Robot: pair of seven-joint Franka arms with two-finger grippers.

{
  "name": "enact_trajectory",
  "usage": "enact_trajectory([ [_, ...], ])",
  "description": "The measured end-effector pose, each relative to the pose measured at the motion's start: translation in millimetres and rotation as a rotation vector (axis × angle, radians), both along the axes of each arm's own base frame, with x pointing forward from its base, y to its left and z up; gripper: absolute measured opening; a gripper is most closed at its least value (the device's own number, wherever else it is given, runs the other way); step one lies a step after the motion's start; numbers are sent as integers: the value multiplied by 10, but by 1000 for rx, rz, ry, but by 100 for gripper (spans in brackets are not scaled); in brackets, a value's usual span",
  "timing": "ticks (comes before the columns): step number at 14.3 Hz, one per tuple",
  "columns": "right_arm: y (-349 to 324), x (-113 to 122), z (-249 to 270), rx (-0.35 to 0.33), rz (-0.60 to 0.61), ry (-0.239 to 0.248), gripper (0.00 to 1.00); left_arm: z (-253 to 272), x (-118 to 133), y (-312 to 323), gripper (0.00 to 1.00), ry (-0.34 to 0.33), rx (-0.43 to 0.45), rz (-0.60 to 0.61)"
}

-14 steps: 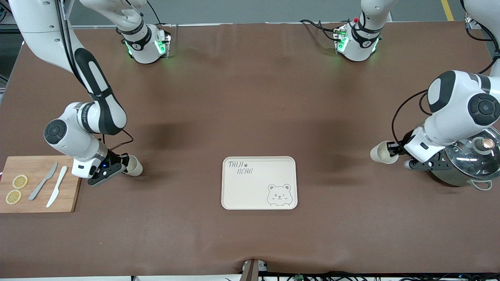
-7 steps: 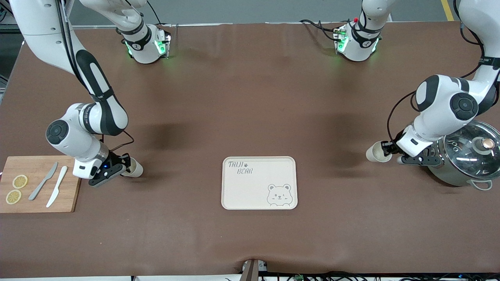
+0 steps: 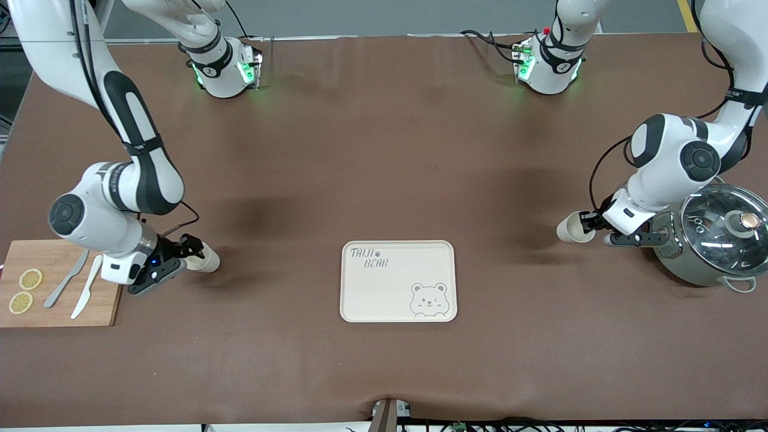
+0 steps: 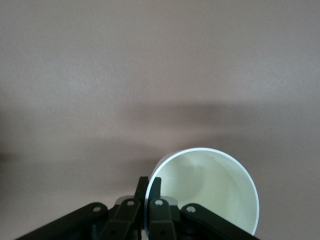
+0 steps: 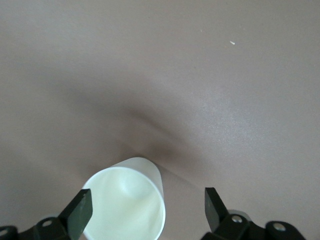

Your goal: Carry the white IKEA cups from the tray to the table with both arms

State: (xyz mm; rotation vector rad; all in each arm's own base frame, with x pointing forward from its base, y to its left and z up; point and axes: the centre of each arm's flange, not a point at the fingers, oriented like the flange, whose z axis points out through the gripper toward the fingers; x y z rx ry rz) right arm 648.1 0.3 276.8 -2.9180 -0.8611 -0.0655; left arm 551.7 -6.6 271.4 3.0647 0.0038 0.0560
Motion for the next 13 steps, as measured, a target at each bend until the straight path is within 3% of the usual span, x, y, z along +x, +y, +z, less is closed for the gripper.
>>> enact_trajectory([
  [3, -3, 133, 425, 14, -23, 46, 100, -4, 0, 9, 4, -10, 8, -7],
  [7, 26, 145, 1181, -11, -116, 148, 100, -72, 6, 177, 4, -47, 36, -14],
  [10, 91, -10, 1870, -35, -232, 192, 100, -239, -12, 285, 4, -49, 30, -8],
  [13, 179, -289, 2566, -59, -339, 180, 100, -333, -20, 295, 4, -45, 26, 9],
])
